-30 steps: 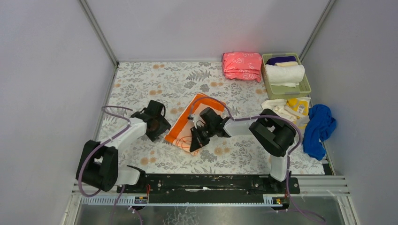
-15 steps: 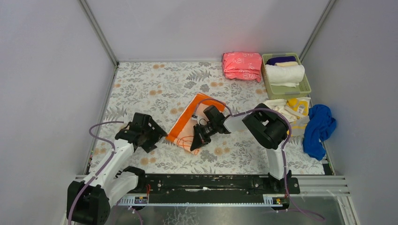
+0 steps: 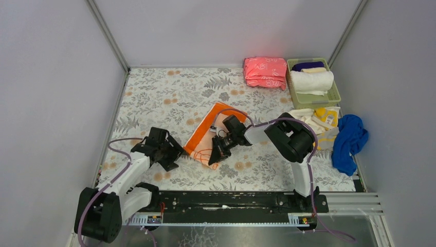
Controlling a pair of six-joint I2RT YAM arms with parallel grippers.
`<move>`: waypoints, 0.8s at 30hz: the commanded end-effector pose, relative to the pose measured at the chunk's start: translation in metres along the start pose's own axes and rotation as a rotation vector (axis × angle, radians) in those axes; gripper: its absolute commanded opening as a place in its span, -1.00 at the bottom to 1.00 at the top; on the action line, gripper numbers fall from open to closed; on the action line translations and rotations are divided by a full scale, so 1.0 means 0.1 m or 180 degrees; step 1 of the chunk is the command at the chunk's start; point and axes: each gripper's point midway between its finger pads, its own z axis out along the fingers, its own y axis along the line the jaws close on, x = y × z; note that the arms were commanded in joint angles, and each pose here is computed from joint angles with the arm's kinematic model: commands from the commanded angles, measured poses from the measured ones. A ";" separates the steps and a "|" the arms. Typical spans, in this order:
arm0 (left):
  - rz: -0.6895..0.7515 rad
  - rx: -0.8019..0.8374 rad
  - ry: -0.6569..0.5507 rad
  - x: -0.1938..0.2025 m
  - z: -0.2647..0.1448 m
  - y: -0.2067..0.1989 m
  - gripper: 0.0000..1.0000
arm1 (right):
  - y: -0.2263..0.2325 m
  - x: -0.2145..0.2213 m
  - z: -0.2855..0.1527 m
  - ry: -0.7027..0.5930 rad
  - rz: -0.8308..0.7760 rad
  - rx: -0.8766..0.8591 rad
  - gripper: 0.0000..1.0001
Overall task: Roll the towels
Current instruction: Roll the towel at the center of the board.
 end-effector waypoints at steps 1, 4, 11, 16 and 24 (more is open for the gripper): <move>0.0080 0.0380 -0.0062 -0.12 0.02 -0.36 0.37 | -0.17 -0.05 -0.01 -0.0040 0.0064 0.0245 -0.97; 0.0069 0.0438 -0.0082 -0.15 0.04 -0.42 0.38 | -0.15 -0.07 -0.01 -0.0041 0.0046 0.0250 -0.95; -0.0011 0.0313 -0.0086 -0.20 0.19 -0.37 0.37 | -0.09 -0.14 -0.05 -0.0078 -0.0046 0.0303 -0.83; -0.0100 0.0131 -0.0111 -0.22 0.31 -0.25 0.36 | 0.03 -0.22 -0.14 -0.0169 -0.0233 0.0396 -0.54; -0.0118 -0.0170 -0.0071 -0.21 0.45 -0.05 0.33 | 0.34 -0.32 -0.35 -0.0353 -0.0781 0.0676 0.00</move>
